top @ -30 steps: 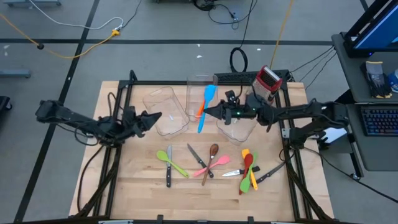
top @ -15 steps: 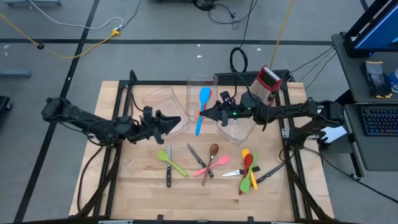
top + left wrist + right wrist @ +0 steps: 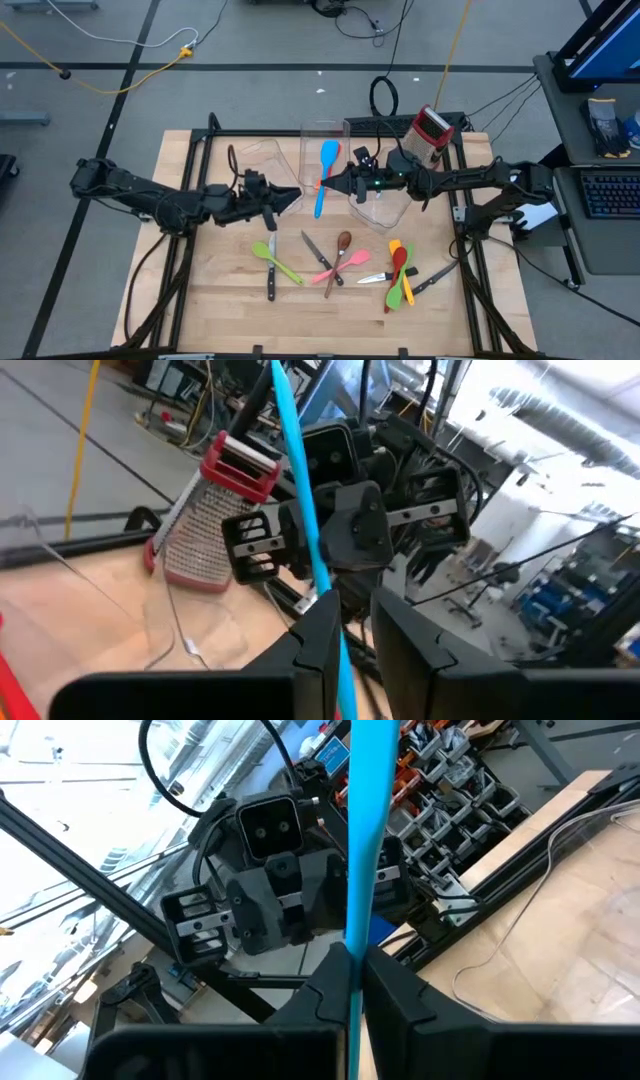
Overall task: Pick & Place Kitchen Items
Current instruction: Put the blue spatula in the middle bin
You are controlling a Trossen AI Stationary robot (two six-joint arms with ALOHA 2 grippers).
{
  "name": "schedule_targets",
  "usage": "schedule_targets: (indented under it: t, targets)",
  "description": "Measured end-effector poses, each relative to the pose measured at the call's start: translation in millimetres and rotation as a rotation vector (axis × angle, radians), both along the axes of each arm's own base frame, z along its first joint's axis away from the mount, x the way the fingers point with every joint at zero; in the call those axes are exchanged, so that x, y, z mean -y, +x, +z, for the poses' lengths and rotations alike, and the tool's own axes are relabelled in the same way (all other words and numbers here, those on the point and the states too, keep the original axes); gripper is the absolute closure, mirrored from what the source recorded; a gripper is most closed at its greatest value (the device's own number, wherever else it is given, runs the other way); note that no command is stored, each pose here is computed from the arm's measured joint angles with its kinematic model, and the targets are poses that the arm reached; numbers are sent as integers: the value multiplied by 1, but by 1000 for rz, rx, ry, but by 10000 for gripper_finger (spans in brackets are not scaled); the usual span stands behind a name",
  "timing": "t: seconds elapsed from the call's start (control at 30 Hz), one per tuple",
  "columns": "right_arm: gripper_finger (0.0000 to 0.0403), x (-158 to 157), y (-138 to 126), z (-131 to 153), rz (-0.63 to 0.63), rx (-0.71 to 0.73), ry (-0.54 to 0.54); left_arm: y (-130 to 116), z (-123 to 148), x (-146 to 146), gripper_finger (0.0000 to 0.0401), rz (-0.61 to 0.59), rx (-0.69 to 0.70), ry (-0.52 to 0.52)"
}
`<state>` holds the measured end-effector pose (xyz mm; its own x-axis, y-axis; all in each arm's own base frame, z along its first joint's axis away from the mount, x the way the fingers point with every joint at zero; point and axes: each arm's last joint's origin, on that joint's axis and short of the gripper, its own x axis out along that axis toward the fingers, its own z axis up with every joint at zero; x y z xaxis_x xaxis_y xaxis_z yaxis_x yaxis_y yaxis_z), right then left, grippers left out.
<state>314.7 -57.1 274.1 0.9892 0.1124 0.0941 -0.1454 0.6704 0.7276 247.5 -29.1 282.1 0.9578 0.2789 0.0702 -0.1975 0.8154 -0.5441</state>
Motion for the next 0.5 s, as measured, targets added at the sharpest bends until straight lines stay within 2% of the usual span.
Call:
schedule_targets:
  t: [0.17, 0.37, 0.5]
  targets:
    - [399, 0, 0, 0, -1, 0, 0, 0, -2, 0, 339, -3, -20, 15]
    - [399, 0, 0, 0, -1, 0, 0, 0, -4, 0, 339, 11, -18, -58]
    - [399, 0, 0, 0, -1, 0, 0, 0, -5, 1, 339, -22, -29, -61]
